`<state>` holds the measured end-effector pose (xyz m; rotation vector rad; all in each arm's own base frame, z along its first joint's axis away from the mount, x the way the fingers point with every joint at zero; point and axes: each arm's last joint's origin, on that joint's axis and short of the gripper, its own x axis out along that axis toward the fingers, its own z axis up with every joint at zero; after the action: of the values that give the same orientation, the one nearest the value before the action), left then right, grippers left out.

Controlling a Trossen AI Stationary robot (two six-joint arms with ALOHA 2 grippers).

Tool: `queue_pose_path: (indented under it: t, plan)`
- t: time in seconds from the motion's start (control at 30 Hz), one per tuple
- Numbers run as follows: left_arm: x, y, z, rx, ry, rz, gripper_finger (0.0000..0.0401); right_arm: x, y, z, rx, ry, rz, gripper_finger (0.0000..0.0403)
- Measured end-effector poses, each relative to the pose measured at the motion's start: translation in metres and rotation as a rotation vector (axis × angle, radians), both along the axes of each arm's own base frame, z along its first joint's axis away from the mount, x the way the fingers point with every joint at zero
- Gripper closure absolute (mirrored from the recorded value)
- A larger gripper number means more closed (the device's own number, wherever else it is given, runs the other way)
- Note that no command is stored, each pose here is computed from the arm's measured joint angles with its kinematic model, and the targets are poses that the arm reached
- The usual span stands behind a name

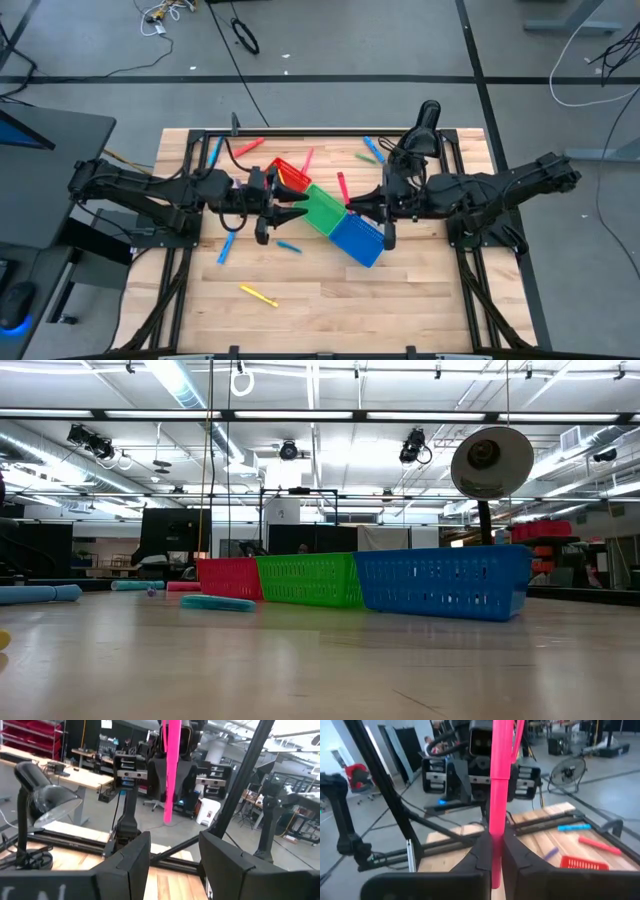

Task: Pick & Place Markers
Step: Put the bottom pink marker pen into the red bin

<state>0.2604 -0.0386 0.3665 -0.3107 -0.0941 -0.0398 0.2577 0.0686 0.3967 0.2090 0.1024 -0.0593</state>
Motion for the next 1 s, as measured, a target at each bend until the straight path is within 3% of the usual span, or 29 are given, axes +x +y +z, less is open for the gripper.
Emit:
queue_pose_path:
  t: [0.13, 0.27, 0.43, 0.63, 1.0]
  plan:
    - [0.0, 0.007, 0.016, 0.008, -0.019, 0.021, 0.0227, 0.003, -0.01, 0.005, 0.023, -0.051, 0.003, 0.0394]
    - [0.0, 0.014, 0.032, 0.103, 0.039, 0.055, 0.0227, 0.005, -0.018, 0.006, 0.029, -0.061, -0.006, 0.0394]
    - [-0.004, 0.024, 0.052, 0.115, 0.038, 0.099, 0.0227, 0.01, -0.021, 0.017, 0.01, -0.069, -0.004, 0.0394]
    - [-0.007, 0.03, 0.068, 0.133, -0.009, 0.11, 0.0227, 0.039, -0.028, 0.026, -0.058, 0.028, 0.005, 0.0394]
    - [-0.01, 0.029, 0.077, 0.126, -0.033, 0.082, 0.0227, 0.078, -0.037, 0.04, -0.12, 0.004, 0.071, 0.0394]
